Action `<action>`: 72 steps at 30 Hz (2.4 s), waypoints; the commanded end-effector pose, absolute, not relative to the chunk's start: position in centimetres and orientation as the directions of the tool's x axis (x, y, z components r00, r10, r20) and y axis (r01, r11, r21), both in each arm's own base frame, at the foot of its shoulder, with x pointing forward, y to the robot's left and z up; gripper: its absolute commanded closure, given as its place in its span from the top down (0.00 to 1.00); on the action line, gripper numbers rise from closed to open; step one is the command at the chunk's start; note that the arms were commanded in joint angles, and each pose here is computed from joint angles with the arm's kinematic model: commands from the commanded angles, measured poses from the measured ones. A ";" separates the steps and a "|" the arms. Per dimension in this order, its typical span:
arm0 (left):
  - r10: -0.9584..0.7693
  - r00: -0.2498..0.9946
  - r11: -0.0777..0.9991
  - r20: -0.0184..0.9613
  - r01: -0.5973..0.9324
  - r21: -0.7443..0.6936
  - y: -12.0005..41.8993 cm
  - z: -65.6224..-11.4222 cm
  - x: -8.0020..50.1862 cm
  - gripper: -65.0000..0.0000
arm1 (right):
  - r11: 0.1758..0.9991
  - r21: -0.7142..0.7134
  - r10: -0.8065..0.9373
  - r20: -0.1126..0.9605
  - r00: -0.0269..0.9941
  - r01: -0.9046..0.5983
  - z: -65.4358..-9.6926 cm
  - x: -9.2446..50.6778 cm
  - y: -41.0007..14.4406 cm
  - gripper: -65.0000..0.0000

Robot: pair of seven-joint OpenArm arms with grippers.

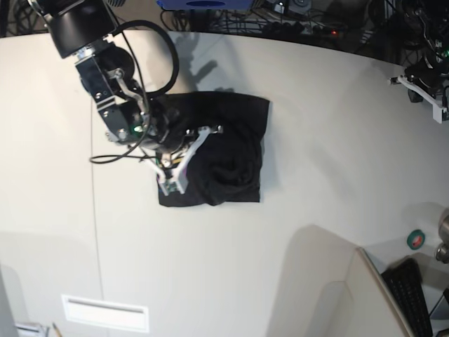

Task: Layout the t-shirt on the table in an organized manner, then fold the t-shirt properly
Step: 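Press and tuck the folded bundle with the right gripper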

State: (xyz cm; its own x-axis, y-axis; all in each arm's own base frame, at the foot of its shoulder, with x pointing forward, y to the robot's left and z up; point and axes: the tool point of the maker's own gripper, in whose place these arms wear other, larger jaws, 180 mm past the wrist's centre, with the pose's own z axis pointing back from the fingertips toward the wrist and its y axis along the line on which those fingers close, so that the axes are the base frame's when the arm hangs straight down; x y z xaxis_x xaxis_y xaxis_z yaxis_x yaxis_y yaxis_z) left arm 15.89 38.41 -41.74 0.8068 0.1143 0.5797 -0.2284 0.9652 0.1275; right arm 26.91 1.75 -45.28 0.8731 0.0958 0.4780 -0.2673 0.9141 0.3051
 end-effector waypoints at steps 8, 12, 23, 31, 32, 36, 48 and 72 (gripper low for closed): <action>0.088 0.789 0.964 0.608 -0.222 0.148 39.2 -40.5 16.5 0.00 | 0.786 0.353 0.275 0.535 0.799 -0.507 -42.6 22.8 10.4 0.00; 0.092 0.789 0.963 0.608 -0.227 0.149 39.3 -40.5 16.4 0.00 | 0.807 0.330 0.232 0.585 0.777 -0.490 -40.3 23.6 9.5 0.00; 0.088 0.789 0.964 0.608 -0.222 0.149 39.3 -40.5 16.5 0.00 | 0.903 0.231 0.191 0.543 0.818 -0.363 -44.4 26.1 5.8 0.00; 0.090 0.788 0.962 0.609 -0.226 0.150 39.4 -40.5 16.5 0.00 | 0.823 0.268 0.303 0.539 0.786 -0.501 -44.0 22.1 11.4 0.00; 0.090 0.788 0.962 0.609 -0.226 0.150 39.4 -40.5 16.5 0.00 | 0.822 0.270 0.304 0.536 0.787 -0.502 -44.0 21.9 11.5 0.00; 0.091 0.792 0.962 0.603 -0.227 0.152 39.4 -40.6 16.1 0.00 | 0.846 0.271 0.236 0.580 0.779 -0.459 -41.8 24.6 9.8 0.00; 0.091 0.790 0.962 0.606 -0.227 0.151 39.4 -40.5 16.2 0.00 | 0.958 0.186 0.087 0.543 0.835 -0.221 -44.3 32.6 1.8 0.00; 0.089 0.787 0.964 0.610 -0.222 0.146 39.1 -40.5 16.6 0.00 | 0.917 0.294 0.081 0.522 0.849 -0.269 -42.5 30.8 7.3 0.00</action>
